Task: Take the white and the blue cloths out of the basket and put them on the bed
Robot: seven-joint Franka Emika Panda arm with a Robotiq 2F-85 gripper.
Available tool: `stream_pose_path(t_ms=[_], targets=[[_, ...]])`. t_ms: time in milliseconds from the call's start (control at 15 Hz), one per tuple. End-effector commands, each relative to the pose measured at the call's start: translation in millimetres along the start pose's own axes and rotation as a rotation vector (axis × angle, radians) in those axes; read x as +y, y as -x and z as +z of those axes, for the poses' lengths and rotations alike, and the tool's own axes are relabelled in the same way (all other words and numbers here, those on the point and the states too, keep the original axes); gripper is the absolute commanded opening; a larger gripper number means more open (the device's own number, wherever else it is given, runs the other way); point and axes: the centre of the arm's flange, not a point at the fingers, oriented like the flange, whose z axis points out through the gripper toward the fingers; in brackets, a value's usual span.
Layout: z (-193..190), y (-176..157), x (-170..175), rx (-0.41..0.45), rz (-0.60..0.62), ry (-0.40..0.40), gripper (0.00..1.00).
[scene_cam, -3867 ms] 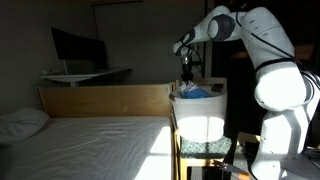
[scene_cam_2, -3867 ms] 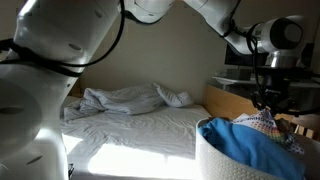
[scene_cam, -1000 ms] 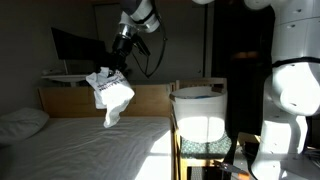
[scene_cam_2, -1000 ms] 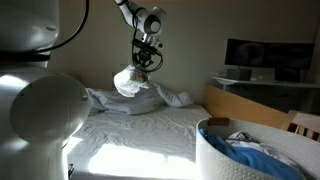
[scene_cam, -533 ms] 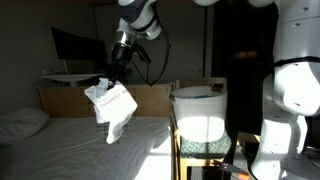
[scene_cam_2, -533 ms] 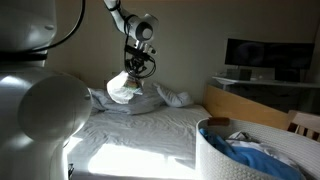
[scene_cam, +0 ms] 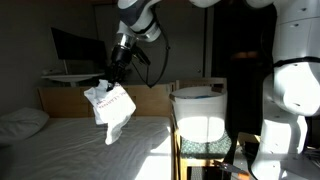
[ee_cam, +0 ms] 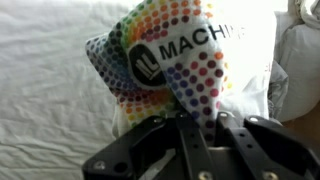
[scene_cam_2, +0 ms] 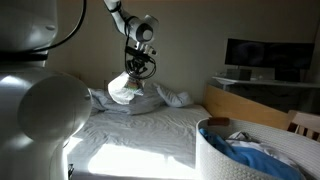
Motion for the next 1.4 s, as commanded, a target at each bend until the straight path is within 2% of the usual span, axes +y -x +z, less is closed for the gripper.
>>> stream_pose_path(t_ms=[0,133,333,533,867,1067,1200,1267,1333], targets=[[48,-28,5,0.033,0.087,0.017,0.10],[76,-51,3,0.063,0.132,0.025,0.10],[134,-73,2,0.044,0.184,0.067,0.10],[203,-86,14,-0.022,0.247,0.175,0.10],[307,-93,67,-0.105,0.378,0.353,0.10],[344,-90,90,-0.146,0.438,0.406,0.10],[350,-92,94,-0.190,0.457,0.402,0.09],[347,-68,98,-0.168,0.428,0.386,0.17],[352,-70,100,-0.181,0.433,0.389,0.17]])
